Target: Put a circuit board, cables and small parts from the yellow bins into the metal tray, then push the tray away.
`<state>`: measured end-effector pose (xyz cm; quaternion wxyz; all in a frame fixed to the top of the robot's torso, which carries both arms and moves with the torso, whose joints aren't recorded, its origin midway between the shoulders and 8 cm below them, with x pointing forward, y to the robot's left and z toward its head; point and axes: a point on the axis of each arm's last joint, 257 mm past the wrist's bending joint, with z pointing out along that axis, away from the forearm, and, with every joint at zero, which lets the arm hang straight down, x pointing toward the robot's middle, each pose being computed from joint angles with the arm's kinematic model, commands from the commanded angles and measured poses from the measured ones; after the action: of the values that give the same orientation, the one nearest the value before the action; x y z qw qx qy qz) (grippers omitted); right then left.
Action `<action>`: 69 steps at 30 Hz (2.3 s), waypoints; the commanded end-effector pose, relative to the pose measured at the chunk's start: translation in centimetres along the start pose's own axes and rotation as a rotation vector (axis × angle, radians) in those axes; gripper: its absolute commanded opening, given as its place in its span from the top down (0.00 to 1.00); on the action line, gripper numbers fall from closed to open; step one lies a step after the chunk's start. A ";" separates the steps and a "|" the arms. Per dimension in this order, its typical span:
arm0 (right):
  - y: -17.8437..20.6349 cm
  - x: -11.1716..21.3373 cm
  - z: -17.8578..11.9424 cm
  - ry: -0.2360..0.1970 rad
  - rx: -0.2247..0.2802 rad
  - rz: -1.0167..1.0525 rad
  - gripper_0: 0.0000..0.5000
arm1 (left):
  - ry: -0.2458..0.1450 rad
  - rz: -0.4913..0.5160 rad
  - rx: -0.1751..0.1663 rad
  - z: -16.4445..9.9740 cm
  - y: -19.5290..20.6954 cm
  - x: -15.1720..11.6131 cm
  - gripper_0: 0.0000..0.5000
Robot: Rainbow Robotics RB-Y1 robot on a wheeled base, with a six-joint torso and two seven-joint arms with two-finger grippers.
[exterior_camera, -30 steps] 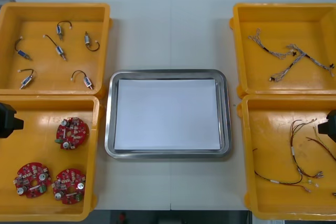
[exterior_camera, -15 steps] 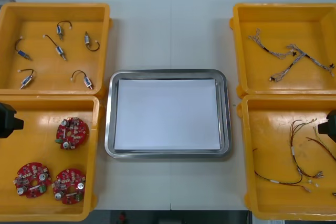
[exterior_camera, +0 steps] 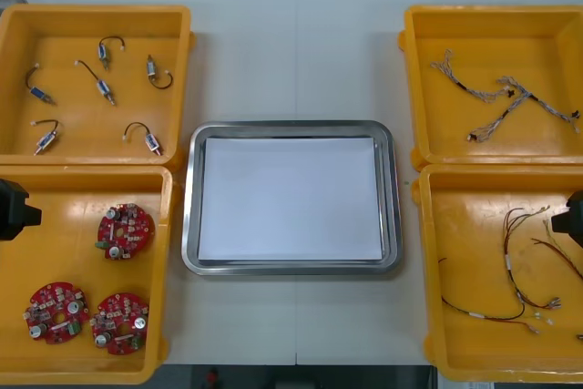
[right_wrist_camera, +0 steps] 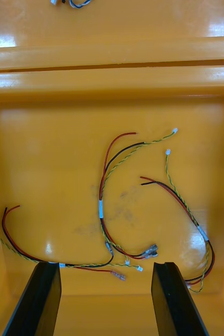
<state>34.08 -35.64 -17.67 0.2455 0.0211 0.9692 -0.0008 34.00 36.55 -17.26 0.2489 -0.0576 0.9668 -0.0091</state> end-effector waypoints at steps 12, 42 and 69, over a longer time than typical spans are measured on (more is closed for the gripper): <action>-0.5 1.3 0.2 0.027 0.022 0.060 0.00 | -0.052 0.078 0.017 -0.3 -0.5 -0.8 0.00; -8.9 5.3 2.0 0.090 0.189 0.809 0.00 | 0.052 0.017 0.074 5.9 -0.7 7.5 0.00; -10.7 1.9 7.2 0.009 0.183 1.715 0.00 | 0.142 -0.036 0.075 10.8 -0.5 12.6 0.00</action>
<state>34.26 -46.77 -25.18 0.1500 0.7431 0.6465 0.0854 29.56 34.95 -31.10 0.1907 -0.0854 0.9764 -0.0552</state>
